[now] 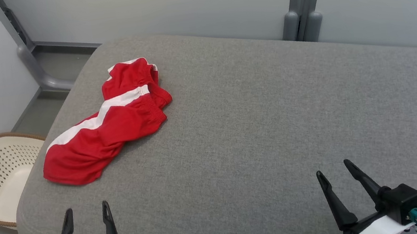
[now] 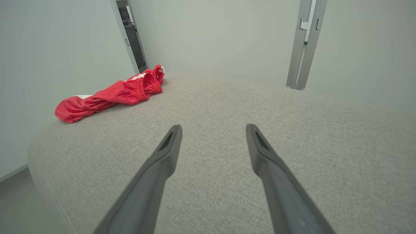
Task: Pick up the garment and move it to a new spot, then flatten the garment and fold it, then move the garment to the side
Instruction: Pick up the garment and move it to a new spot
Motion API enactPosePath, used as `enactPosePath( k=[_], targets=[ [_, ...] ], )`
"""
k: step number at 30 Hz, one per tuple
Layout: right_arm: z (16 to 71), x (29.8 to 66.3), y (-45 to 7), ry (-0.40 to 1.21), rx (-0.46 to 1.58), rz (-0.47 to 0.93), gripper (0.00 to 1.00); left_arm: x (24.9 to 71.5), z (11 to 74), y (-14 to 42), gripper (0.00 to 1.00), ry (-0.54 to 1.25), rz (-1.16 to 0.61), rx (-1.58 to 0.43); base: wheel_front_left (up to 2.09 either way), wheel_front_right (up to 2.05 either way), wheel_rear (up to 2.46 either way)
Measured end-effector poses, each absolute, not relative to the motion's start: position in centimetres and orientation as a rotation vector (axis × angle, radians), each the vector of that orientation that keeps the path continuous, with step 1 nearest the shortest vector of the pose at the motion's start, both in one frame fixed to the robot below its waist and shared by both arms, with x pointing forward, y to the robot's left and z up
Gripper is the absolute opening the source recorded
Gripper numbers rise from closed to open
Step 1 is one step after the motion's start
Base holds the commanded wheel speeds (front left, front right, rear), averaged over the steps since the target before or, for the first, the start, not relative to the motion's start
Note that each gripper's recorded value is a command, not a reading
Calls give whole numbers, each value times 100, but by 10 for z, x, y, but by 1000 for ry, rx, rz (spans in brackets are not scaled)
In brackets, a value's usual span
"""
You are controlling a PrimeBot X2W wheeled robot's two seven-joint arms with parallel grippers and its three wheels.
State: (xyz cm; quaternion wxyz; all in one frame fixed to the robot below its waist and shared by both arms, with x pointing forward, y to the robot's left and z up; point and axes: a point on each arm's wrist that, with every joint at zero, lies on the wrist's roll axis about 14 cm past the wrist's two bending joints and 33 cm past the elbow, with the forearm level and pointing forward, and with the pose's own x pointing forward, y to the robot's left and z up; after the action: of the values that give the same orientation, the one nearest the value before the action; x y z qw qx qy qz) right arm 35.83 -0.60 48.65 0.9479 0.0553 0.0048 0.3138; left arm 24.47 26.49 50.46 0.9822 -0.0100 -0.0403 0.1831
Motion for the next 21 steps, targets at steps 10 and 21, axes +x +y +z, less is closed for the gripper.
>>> enactPosePath(
  k=[10, 21],
  targets=[
    [462, 409, -24, 25, 25, 655, 100, 352, 582, 283, 100, -274, 247, 128, 0, 0, 0],
    [430, 461, -43, 28, -10, 635, 100, 492, 561, 347, 100, -19, 248, 168, 0, 0, 0]
  ],
)
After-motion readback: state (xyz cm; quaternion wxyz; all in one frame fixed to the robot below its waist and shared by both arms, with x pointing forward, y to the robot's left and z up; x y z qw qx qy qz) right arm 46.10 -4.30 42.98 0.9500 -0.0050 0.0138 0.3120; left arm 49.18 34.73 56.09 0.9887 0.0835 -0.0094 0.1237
